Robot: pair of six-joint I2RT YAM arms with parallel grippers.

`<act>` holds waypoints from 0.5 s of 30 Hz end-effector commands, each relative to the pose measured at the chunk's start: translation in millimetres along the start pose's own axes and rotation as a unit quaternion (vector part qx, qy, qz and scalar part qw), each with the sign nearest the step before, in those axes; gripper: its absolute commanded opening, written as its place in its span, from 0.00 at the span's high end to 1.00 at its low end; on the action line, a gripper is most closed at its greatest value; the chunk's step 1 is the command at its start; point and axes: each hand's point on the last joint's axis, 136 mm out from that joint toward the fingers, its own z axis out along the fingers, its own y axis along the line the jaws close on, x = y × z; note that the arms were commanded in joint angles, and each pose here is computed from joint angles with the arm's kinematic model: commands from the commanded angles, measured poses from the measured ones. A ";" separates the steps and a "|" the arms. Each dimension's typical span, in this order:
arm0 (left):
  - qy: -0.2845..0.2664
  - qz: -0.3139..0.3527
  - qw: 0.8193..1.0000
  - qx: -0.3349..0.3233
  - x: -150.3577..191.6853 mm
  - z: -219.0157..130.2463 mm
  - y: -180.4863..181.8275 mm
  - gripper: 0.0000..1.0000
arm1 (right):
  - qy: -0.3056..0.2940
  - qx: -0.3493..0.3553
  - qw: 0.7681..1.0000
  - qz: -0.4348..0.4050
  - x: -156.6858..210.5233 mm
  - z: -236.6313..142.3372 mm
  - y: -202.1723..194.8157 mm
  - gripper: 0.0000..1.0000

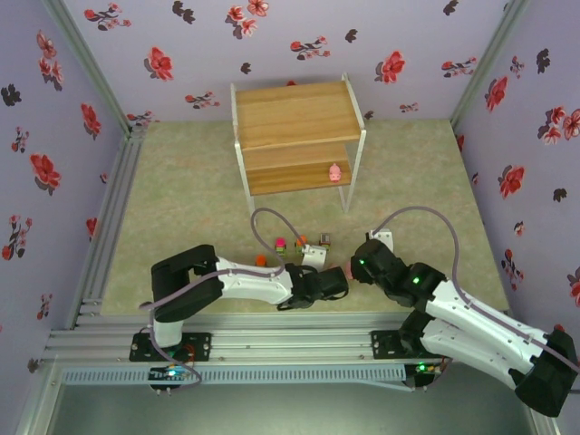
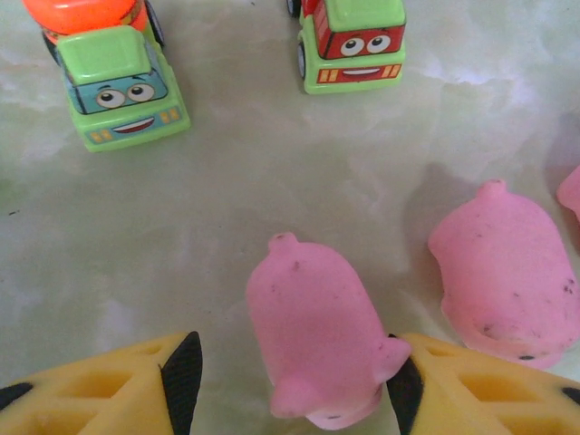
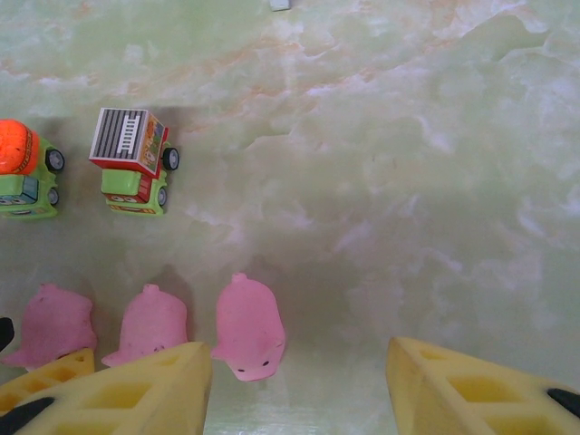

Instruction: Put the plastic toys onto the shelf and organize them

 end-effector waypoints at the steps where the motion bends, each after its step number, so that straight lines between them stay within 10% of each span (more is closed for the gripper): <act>1: -0.010 -0.002 1.000 -0.021 -7.3 3.6 2.9 0.41 | 0.003 0.005 1.000 0.000 3.5 3.6 -1.2 0.46; 15: 0.000 -0.007 0.998 -0.060 -4.2 6.0 19.0 0.43 | 0.002 0.008 1.000 0.000 3.0 3.5 -2.3 0.46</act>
